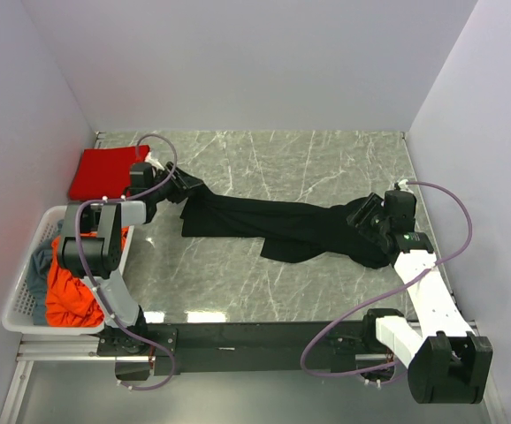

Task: Fold and stack the t-shirts
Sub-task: Flatten the tshirt out

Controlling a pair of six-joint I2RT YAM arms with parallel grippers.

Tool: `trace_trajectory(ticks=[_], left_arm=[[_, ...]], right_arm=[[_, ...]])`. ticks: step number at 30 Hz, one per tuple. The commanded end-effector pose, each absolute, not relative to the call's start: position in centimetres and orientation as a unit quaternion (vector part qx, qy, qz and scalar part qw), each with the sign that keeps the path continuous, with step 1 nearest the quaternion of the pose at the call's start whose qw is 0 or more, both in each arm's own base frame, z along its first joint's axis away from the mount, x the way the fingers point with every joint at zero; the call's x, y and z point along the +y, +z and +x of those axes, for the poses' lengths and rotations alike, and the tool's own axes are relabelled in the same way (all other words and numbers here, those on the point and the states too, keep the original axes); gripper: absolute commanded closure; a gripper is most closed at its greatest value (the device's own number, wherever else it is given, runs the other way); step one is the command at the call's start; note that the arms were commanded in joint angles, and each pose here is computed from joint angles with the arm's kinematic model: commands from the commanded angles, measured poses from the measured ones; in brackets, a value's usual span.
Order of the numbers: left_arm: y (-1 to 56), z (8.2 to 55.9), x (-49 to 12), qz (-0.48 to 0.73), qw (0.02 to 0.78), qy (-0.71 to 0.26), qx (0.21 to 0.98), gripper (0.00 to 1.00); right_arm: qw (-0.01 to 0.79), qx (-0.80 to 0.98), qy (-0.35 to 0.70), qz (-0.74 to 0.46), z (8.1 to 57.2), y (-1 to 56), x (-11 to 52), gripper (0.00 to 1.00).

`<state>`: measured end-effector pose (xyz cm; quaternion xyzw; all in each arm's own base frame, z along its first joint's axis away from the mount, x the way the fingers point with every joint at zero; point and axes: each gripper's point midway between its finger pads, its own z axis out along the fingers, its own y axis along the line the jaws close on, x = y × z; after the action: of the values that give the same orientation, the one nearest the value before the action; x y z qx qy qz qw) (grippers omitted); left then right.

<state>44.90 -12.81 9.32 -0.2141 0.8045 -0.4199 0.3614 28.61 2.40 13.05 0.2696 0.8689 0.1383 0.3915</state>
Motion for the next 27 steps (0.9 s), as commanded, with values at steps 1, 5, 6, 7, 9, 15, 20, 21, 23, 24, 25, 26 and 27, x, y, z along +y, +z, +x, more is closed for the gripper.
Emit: trace_trajectory(ticks=[1,5,6,7,9,15,20,21,23,24,25,26,27], left_arm=[[11.8,44.9,-14.3,-0.184,0.388,-0.447,0.785,0.46],[12.3,45.0,-14.4,-0.186,0.395,-0.443,0.783,0.47],[12.0,45.1,-14.3,-0.189,0.392,-0.439,0.786,0.47],[11.5,45.2,-14.1,-0.194,0.389,-0.433,0.789,0.47],[10.5,45.2,-13.8,-0.203,0.382,-0.422,0.797,0.45],[7.2,44.9,-11.8,-0.249,0.371,-0.353,0.822,0.40],[7.8,45.2,-10.6,-0.252,0.389,-0.314,0.828,0.43],[8.4,45.3,-10.5,-0.252,0.394,-0.314,0.826,0.44],[9.1,45.5,-10.5,-0.249,0.399,-0.308,0.827,0.44],[9.4,45.6,-10.4,-0.248,0.403,-0.303,0.827,0.43],[10.0,45.7,-10.4,-0.245,0.410,-0.303,0.825,0.43],[10.2,45.8,-10.4,-0.242,0.412,-0.303,0.825,0.43],[10.3,45.9,-10.5,-0.241,0.412,-0.303,0.825,0.43]], right_arm=[[0.404,0.862,0.136,0.273,29.1,13.3,2.0,0.38],[0.403,0.863,0.136,0.273,29.0,13.2,2.0,0.38],[0.403,0.863,0.137,0.273,29.0,13.2,2.1,0.38],[0.403,0.863,0.137,0.273,29.0,13.2,2.1,0.38],[0.402,0.863,0.138,0.273,29.0,13.1,2.1,0.38],[0.399,0.865,0.134,0.273,28.8,12.8,2.0,0.39],[0.398,0.865,0.138,0.272,28.8,12.7,2.2,0.39],[0.396,0.866,0.138,0.273,28.8,12.5,2.2,0.39],[0.396,0.866,0.139,0.273,28.9,12.6,2.2,0.39],[0.398,0.865,0.141,0.273,28.9,12.7,2.3,0.39],[0.399,0.864,0.141,0.272,28.9,12.7,2.3,0.39],[0.398,0.864,0.142,0.273,28.9,12.7,2.3,0.39],[0.399,0.864,0.144,0.273,29.0,12.8,2.3,0.39]])
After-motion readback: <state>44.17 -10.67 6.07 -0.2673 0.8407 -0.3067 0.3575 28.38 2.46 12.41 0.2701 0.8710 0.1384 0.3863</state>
